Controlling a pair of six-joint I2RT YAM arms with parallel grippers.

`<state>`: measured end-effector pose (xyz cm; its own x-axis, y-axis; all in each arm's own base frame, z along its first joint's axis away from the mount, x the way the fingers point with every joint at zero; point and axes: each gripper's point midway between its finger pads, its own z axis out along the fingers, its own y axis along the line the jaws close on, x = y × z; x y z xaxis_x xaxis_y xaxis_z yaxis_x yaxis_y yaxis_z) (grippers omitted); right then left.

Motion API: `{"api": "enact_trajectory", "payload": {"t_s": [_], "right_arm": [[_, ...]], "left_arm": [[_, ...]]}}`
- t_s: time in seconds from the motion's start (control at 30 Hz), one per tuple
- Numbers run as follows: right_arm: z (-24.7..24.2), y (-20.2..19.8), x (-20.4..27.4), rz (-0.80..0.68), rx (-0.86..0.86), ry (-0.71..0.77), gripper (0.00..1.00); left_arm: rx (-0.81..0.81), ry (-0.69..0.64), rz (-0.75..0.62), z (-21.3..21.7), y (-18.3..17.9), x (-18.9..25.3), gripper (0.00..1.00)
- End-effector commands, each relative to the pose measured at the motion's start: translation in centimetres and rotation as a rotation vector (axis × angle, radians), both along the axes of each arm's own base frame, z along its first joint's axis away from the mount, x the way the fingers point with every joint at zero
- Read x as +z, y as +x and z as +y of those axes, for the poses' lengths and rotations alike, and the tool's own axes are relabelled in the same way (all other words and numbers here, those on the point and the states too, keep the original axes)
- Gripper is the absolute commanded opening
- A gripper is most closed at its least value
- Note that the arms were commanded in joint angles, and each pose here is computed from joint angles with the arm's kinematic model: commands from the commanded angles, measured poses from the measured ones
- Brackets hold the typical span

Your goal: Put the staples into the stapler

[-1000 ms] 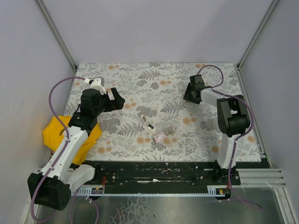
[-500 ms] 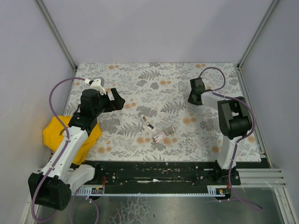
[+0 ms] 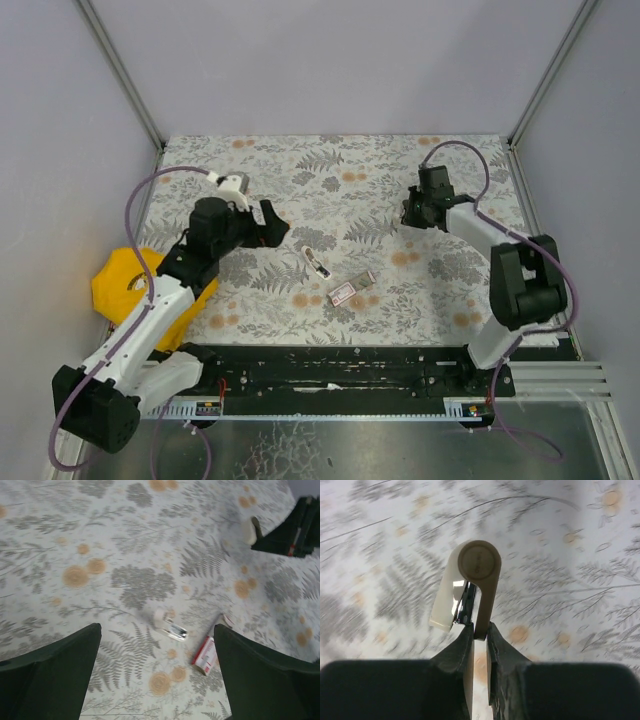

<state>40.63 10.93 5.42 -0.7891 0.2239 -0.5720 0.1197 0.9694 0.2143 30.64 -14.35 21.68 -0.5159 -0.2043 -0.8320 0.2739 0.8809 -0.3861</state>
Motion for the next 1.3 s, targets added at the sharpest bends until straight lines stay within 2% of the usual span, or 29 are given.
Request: {"api": "enact_trajectory", "payload": {"t_s": [0.0, 0.1, 0.2, 0.47, 0.7, 1.27], "right_arm": [[4.3, -4.3, 5.4, -0.010, 0.233, 0.212, 0.00], [6.3, -7.8, 6.4, 0.031, 0.282, 0.339, 0.00], [8.2, -10.9, 7.1, 0.065, 0.319, 0.402, 0.00], [13.5, -15.3, 8.7, 0.096, 0.408, 0.534, 0.00], [14.9, -15.8, 9.9, 0.097, 0.475, 0.555, 0.00], [15.6, -17.6, 11.3, 0.102, 0.556, 0.571, 0.00]], "left_arm": [[-0.120, -0.005, -0.139, -4.5, -1.2, 3.2, 0.92], [-0.214, -0.021, -0.173, -8.5, -3.2, 3.9, 0.92], [-0.290, -0.038, -0.177, -12.0, -4.7, 3.7, 0.92], [-0.451, 0.049, -0.109, -18.5, -6.7, -0.8, 0.93], [-0.386, 0.117, -0.076, -18.4, -5.1, -2.8, 0.93], [-0.274, 0.206, -0.072, -17.3, -3.0, -4.3, 0.73]]}}
